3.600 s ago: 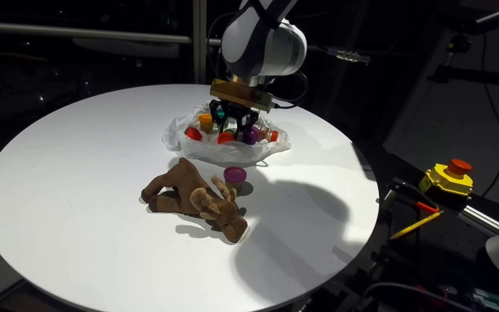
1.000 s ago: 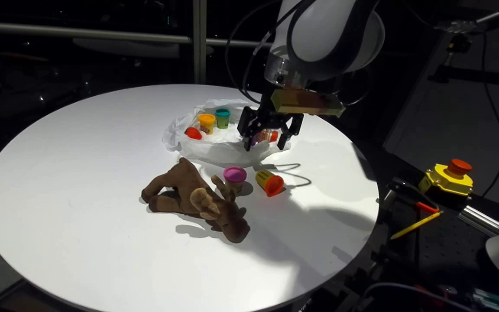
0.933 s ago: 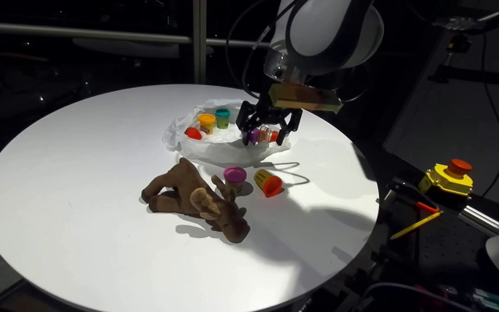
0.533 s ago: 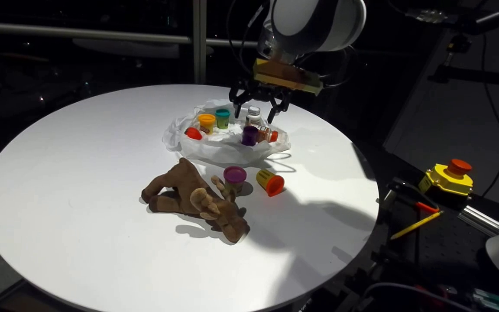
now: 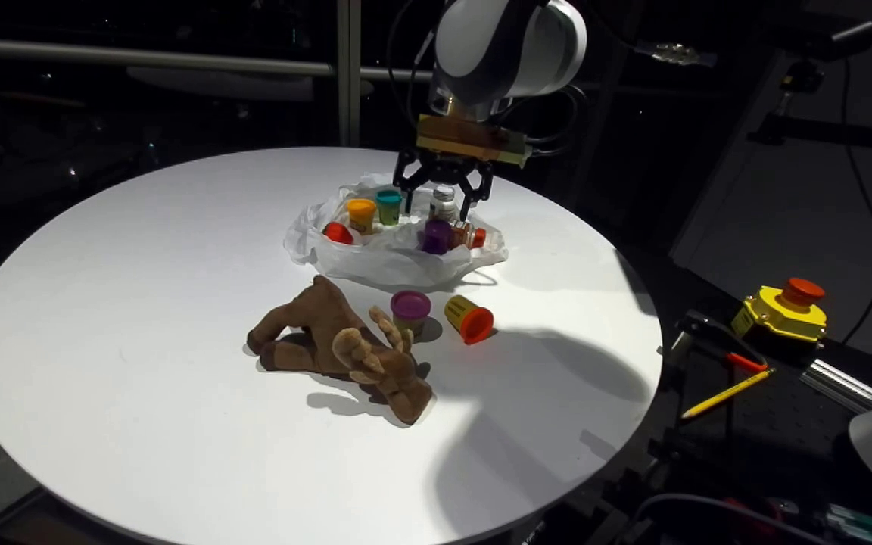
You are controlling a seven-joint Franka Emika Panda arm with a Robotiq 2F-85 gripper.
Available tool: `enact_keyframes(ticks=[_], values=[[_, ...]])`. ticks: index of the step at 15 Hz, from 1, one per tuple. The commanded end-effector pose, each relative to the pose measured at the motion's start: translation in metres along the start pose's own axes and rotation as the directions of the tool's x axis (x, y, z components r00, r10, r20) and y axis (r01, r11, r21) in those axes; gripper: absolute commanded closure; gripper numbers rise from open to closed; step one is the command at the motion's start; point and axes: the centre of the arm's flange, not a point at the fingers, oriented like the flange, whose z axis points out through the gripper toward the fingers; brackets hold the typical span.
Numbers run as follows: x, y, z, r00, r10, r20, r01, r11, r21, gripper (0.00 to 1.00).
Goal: Remove the objects in the plastic and put them on the table
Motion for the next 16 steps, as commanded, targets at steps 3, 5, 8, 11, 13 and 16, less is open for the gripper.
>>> enact_keyframes(ticks=[3, 5, 8, 11, 13, 16], values=[[0.011, -0.010, 0.015, 0.998, 0.043, 0.042, -0.041, 0.998, -0.044, 0.00], [0.014, -0.008, 0.024, 0.997, 0.058, 0.057, -0.055, 0.997, -0.060, 0.01], [0.020, -0.006, 0.035, 0.994, 0.076, 0.075, -0.070, 0.994, -0.081, 0.29], [0.021, -0.002, 0.035, 0.993, 0.082, 0.085, -0.075, 0.994, -0.082, 0.54], [0.019, 0.004, 0.028, 0.993, 0.077, 0.095, -0.070, 0.995, -0.067, 0.70], [0.016, 0.011, 0.013, 0.993, 0.064, 0.101, -0.059, 0.997, -0.050, 0.73]])
